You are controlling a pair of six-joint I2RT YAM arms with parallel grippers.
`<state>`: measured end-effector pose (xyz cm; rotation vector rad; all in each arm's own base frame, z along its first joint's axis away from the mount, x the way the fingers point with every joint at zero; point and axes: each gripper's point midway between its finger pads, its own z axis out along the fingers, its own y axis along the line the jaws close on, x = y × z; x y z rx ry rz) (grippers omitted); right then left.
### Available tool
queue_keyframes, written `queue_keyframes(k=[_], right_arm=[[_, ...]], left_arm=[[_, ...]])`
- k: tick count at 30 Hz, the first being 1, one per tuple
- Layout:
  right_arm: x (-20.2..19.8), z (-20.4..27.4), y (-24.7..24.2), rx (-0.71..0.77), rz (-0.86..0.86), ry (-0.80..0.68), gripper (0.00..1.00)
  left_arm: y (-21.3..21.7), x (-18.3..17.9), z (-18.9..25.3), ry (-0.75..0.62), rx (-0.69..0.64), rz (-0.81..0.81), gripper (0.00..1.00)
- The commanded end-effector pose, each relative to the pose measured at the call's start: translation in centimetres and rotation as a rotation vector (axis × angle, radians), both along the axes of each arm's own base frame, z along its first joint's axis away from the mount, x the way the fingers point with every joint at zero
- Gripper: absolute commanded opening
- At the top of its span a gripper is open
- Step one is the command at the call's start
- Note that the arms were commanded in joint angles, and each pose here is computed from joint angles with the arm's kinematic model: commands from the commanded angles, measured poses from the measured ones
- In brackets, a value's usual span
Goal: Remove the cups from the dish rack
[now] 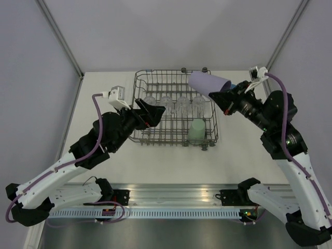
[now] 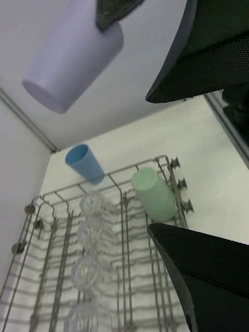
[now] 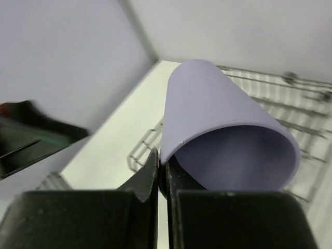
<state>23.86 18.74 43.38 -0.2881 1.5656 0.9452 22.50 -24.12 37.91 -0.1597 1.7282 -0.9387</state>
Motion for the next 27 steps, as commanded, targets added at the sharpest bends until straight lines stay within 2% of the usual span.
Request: queue_keyframes(k=[1, 3, 5, 6, 7, 9, 10, 12, 17, 21, 27], right_arm=[[4.4, -3.8, -5.8, -0.277, -0.365, 0.149, 0.00], [6.1, -5.8, -7.1, -0.380, -0.450, 0.248, 0.01], [7.5, -4.0, -9.6, -0.433, -0.598, 0.247, 0.00], [8.9, -6.2, -10.6, -0.515, -0.645, 0.339, 0.00], [9.6, -4.6, -11.6, -0.510, -0.691, 0.328, 0.00], [11.8, -6.6, -13.7, -0.569, -0.733, 0.428, 0.00], [12.4, -5.5, -14.3, -0.562, -0.753, 0.419, 0.00], [14.4, -7.1, -15.8, -0.588, -0.789, 0.484, 0.01], [17.9, -8.9, -19.1, -0.614, -0.855, 0.580, 0.00], [20.7, -12.6, -22.8, -0.614, -0.859, 0.717, 0.00], [22.8, -19.7, -26.1, -0.646, -0.817, 0.914, 0.00]], left_arm=[[4.6, 0.0, -0.4, -0.066, 0.202, 0.110, 1.00], [5.5, -0.2, -0.6, -0.072, 0.239, 0.123, 1.00], [6.7, -0.5, -1.3, -0.075, 0.303, 0.137, 1.00], [7.1, -0.6, -1.6, -0.073, 0.326, 0.140, 1.00], [7.5, -0.7, -1.9, -0.073, 0.351, 0.144, 1.00], [8.3, -0.9, -2.6, -0.063, 0.393, 0.149, 1.00], [8.5, -1.0, -3.2, -0.062, 0.420, 0.145, 1.00], [9.0, -1.2, -3.9, -0.053, 0.455, 0.148, 1.00], [9.5, -0.9, -7.0, -0.020, 0.536, 0.167, 1.00], [9.3, -0.7, -9.3, 0.012, 0.608, 0.158, 1.00], [8.8, -1.1, -9.3, 0.014, 0.589, 0.114, 1.00]])
